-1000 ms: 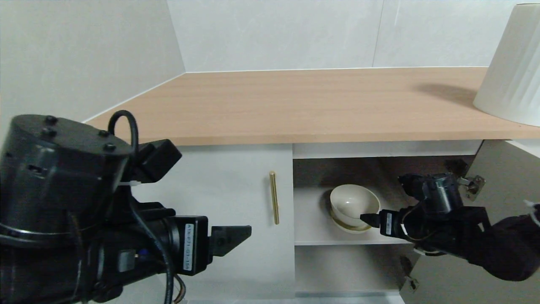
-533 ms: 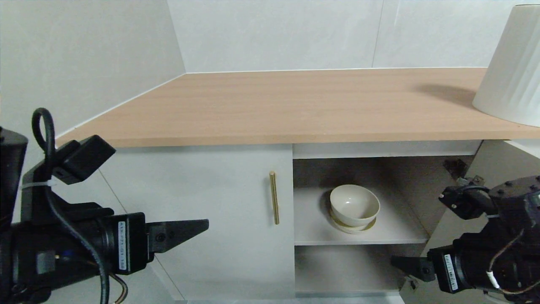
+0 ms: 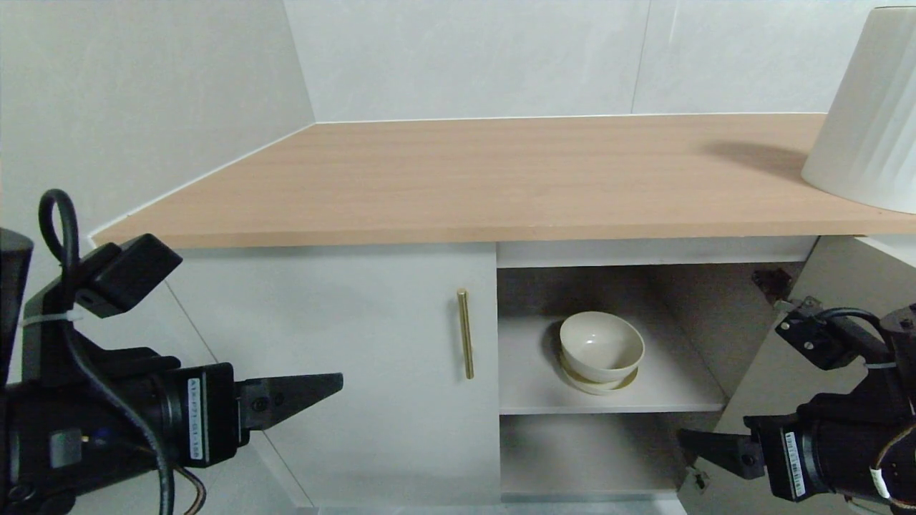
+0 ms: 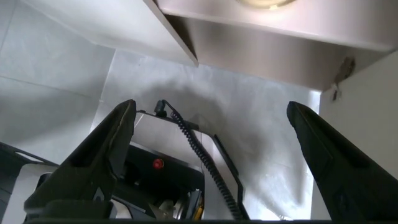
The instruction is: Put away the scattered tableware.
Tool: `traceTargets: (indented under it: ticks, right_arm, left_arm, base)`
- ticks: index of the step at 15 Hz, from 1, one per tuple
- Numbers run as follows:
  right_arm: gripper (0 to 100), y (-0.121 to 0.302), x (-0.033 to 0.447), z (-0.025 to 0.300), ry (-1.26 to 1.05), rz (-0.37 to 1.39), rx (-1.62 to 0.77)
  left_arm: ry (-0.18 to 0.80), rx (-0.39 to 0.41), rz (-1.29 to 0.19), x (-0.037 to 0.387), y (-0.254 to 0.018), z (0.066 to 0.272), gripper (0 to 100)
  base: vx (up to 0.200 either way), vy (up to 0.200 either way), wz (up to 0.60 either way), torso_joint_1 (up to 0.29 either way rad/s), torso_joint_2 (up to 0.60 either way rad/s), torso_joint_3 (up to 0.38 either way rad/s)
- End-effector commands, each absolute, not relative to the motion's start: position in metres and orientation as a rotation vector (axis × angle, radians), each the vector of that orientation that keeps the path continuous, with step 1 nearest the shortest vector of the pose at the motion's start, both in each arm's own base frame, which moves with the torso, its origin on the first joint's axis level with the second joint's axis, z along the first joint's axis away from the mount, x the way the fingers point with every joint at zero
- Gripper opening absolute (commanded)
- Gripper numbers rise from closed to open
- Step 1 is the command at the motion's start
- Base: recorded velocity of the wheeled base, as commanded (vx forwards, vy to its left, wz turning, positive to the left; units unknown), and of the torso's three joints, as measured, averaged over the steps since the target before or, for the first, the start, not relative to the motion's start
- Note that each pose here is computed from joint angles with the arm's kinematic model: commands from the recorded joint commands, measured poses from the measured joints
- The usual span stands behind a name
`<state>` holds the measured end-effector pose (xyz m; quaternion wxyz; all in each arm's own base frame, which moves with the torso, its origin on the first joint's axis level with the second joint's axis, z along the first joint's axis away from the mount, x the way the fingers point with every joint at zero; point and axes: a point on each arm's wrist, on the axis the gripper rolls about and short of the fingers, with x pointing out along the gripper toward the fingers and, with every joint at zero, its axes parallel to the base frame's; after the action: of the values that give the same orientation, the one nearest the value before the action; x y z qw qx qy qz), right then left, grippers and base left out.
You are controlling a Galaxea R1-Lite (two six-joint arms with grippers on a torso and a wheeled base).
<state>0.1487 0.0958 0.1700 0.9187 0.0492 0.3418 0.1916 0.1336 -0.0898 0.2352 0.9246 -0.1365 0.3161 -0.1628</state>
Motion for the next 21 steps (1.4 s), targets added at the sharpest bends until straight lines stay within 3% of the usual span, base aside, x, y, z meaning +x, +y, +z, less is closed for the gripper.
traceTargets:
  ticks: [1, 21]
  right_arm:
    - [100, 0.0962, 0.1492, 0.1681, 0.712, 0.392, 0.098]
    - [100, 0.0971, 0.15, 0.1625, 0.736, 0.388, 0.087]
  left_arm:
    - [0.662, -0.274, -0.329, 0.1358, -0.0914, 0.2327, 100]
    - [0.676, -0.268, -0.326, 0.1375, -0.0929, 0.2297, 100]
  base:
    - [-0.2, 0.0, 0.0, 0.012, 0.0, 0.007]
    - [-0.19, 0.0, 0.0, 0.002, 0.0, 0.002]
